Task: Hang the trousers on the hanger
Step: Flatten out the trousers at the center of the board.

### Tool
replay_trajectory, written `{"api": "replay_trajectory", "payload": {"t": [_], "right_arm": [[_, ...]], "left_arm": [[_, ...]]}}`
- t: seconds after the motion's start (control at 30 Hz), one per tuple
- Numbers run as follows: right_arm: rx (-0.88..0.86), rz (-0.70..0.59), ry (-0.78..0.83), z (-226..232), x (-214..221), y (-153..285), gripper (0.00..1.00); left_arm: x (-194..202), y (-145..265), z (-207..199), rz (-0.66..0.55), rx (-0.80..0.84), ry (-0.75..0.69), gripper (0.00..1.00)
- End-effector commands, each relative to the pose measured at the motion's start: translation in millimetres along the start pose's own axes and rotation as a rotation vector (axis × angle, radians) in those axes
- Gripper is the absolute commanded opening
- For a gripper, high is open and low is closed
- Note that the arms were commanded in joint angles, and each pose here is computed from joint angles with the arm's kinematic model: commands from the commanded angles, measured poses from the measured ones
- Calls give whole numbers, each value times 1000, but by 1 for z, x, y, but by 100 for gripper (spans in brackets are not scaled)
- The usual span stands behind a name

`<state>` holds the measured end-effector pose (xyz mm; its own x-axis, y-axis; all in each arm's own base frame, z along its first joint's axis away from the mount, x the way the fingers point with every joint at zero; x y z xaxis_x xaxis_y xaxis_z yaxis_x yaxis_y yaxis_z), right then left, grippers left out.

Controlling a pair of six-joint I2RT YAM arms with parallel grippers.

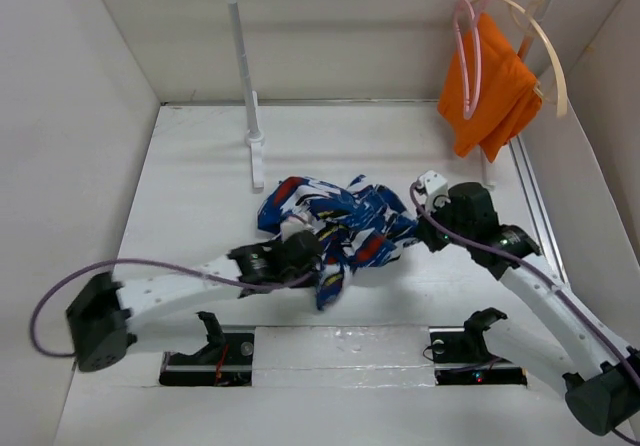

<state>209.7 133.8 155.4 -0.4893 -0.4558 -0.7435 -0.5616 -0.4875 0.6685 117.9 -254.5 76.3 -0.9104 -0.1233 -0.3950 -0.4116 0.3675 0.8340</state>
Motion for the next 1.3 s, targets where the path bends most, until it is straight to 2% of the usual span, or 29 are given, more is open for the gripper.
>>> {"api": "replay_trajectory", "payload": {"t": [0.0, 0.1, 0.2, 0.3, 0.43, 0.47, 0.5, 0.53, 0.57, 0.63, 0.67, 0.7, 0.73, 0.77, 0.8, 0.83, 0.87, 0.9, 0.93, 0.97, 1.0, 1.03, 1.07, 1.1, 1.13, 1.17, 1.2, 1.23, 1.27], "right_arm": [[190, -144, 16, -32, -50, 51, 0], [307, -218, 2, -45, -77, 102, 0], [321, -273, -20, -40, -91, 141, 0], [229, -226, -77, -18, -71, 149, 0], [136, 17, -120, 3, -8, 139, 0], [65, 76, -87, 12, 4, 132, 0], [-61, 150, -86, 29, 21, 121, 0], [-128, 227, -89, 39, 38, 118, 0], [-189, 243, -58, 46, 47, 116, 18], [-237, 281, -66, 55, 64, 114, 47], [-219, 262, -62, 54, 66, 116, 70], [-211, 255, -58, 53, 66, 116, 76], [-187, 248, -42, 47, 62, 111, 81], [-187, 248, -42, 47, 62, 111, 82], [-143, 219, -29, 38, 53, 105, 81], [-112, 201, -34, 32, 46, 100, 78], [-84, 185, -47, 26, 40, 91, 75], [-39, 115, -38, 15, 23, 80, 66], [-19, 108, -66, 9, 22, 69, 31], [15, 89, -93, 0, 17, 62, 14], [55, 90, -117, -12, 10, 50, 5], [73, 76, -143, -17, 5, 44, 1], [103, 86, -168, -22, 10, 35, 7], [187, 53, -188, -42, 6, 23, 21], [194, 45, -204, -47, 9, 15, 55], [182, 47, -213, -51, 14, 5, 66], [161, 46, -240, -56, 22, -8, 71], [140, 119, -267, -57, 38, -22, 76], [120, 147, -279, -58, 45, -29, 77]], "left_arm": [[-67, 65, 31, -253, -39, 147, 0], [-118, 143, 50, -498, -6, 262, 0], [-149, 212, 77, -702, -61, 367, 0], [-159, 255, 101, -819, -144, 470, 0], [-165, 283, 118, -930, -143, 526, 2], [-163, 288, 121, -939, -118, 547, 12], [-160, 284, 122, -933, -110, 563, 28], [-158, 284, 124, -932, -101, 571, 51], [-155, 286, 126, -934, -84, 582, 61], [-155, 286, 129, -945, -79, 594, 72], [-156, 290, 131, -965, -86, 599, 72], [-158, 291, 131, -971, -98, 575, 72], [-170, 274, 108, -931, -126, 473, 71], [-170, 274, 108, -930, -126, 472, 71], [-173, 260, 98, -882, -167, 348, 72], [-179, 223, 61, -767, -138, 252, 74], [-179, 198, 49, -698, -161, 185, 75], [-179, 179, 40, -645, -183, 150, 76], [-181, 147, 21, -577, -190, 116, 76], [-181, 130, 13, -552, -178, 84, 79], [-187, 119, 4, -549, -142, 69, 81], [-197, 103, -14, -536, -69, 60, 81], [-201, 92, -17, -521, -51, 50, 82], [-208, 83, -18, -508, -38, 52, 83], [-218, 61, -10, -467, -52, 82, 83], [-222, 51, -7, -443, -44, 67, 83], [-228, 44, -9, -435, -20, 51, 82], [-232, 28, -12, -407, -7, 36, 82], [-244, 30, -21, -423, 2, 8, 81]]}}
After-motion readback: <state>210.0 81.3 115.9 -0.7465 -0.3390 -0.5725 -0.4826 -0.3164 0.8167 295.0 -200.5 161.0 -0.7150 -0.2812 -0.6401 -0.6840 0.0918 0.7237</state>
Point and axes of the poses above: each gripper's point midway between its finger pads, its own y axis back along the fingers, its own z axis along the line the jaws close on, x = y × z, the point moved 2 cm from there along y, back along the fingers, and after that the axes turned 6 degrees about y, right-handed, at the moved point
